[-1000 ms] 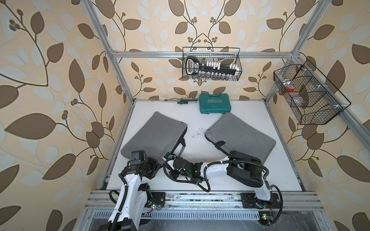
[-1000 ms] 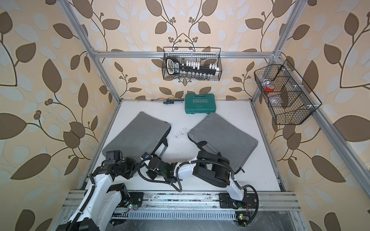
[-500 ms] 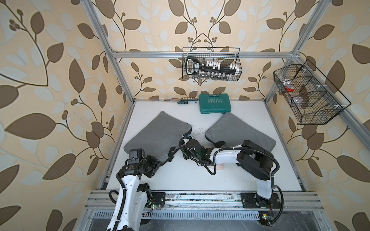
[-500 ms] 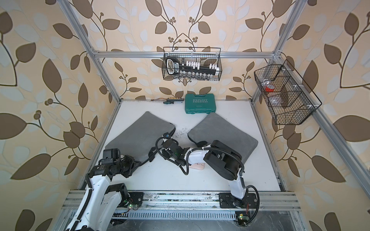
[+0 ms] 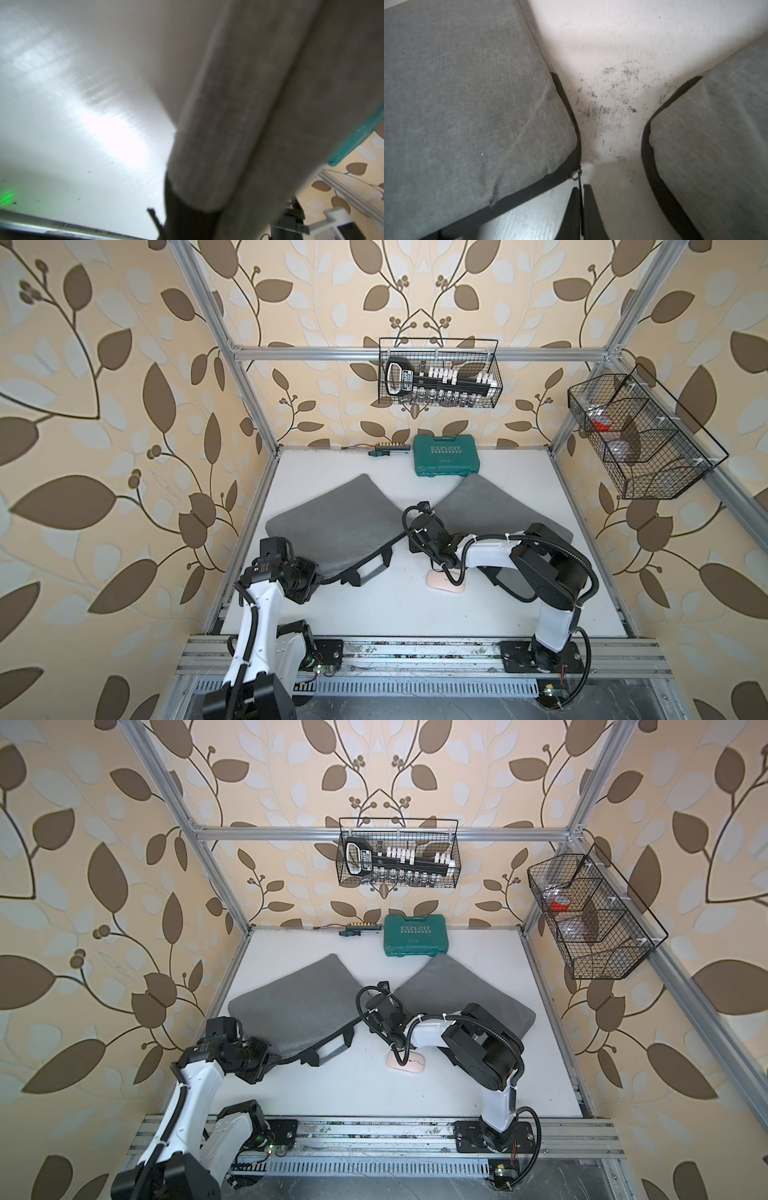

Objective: Put the mouse into the laptop bag
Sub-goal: Zip the zipper on the zippered laptop bag.

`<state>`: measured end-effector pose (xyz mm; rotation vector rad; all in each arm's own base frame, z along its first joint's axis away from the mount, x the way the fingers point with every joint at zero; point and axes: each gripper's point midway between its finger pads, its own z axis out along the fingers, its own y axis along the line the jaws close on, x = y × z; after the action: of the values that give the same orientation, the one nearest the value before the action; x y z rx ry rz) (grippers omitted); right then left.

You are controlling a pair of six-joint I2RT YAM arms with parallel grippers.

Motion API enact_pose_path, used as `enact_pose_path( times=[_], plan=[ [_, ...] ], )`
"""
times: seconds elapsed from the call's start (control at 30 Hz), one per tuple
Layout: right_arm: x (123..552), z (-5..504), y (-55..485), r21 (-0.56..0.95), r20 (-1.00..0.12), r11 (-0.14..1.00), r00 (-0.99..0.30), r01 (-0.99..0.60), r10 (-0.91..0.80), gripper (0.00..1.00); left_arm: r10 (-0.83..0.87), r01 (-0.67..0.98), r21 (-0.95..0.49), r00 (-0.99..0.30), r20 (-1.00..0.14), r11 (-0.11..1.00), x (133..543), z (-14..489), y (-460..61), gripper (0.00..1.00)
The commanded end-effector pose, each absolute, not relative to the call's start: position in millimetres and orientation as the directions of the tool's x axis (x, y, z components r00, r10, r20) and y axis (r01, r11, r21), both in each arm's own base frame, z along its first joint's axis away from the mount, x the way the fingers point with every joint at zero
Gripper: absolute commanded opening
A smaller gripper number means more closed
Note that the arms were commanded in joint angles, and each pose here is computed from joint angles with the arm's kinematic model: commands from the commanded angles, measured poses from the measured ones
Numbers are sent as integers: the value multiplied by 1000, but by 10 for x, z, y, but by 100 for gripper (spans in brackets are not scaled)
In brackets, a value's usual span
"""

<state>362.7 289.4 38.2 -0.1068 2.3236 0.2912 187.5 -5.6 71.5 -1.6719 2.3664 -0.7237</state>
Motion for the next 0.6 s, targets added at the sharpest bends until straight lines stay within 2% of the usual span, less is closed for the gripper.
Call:
enact_pose_path(
  times=[0.0, 0.17, 0.2, 0.27, 0.33, 0.47, 0.57],
  plan=[
    [3632, 381, 2484, 79, -731, 995, -682, -52, 22, 0, -947, -812, -517, -321, 3, 273, 2219, 936, 397, 0],
    [3488, 441, 2447, 92, -737, 993, -676, -71, 20, 0, -945, -754, -605, -328, 5, 258, 2624, 1105, 519, 0],
    [3446, 445, 2462, 92, -738, 993, -675, -81, 13, 0, -943, -750, -612, -333, 23, 250, 2686, 1111, 515, 10],
    [3331, 499, 2579, 104, -746, 987, -666, -125, -6, 0, -926, -731, -630, -375, 47, 264, 2848, 1172, 473, 66],
    [3174, 533, 2804, 120, -749, 973, -661, -196, -41, 0, -907, -712, -629, -419, 25, 312, 2962, 1246, 381, 98],
    [2805, 610, 3422, 146, -754, 924, -645, -354, -128, 0, -861, -681, -602, -508, -24, 418, 3007, 1311, -25, 99],
    [2491, 658, 3882, 157, -762, 867, -617, -472, -198, 0, -860, -700, -578, -511, -5, 419, 2834, 1256, -167, 99]
  ],
)
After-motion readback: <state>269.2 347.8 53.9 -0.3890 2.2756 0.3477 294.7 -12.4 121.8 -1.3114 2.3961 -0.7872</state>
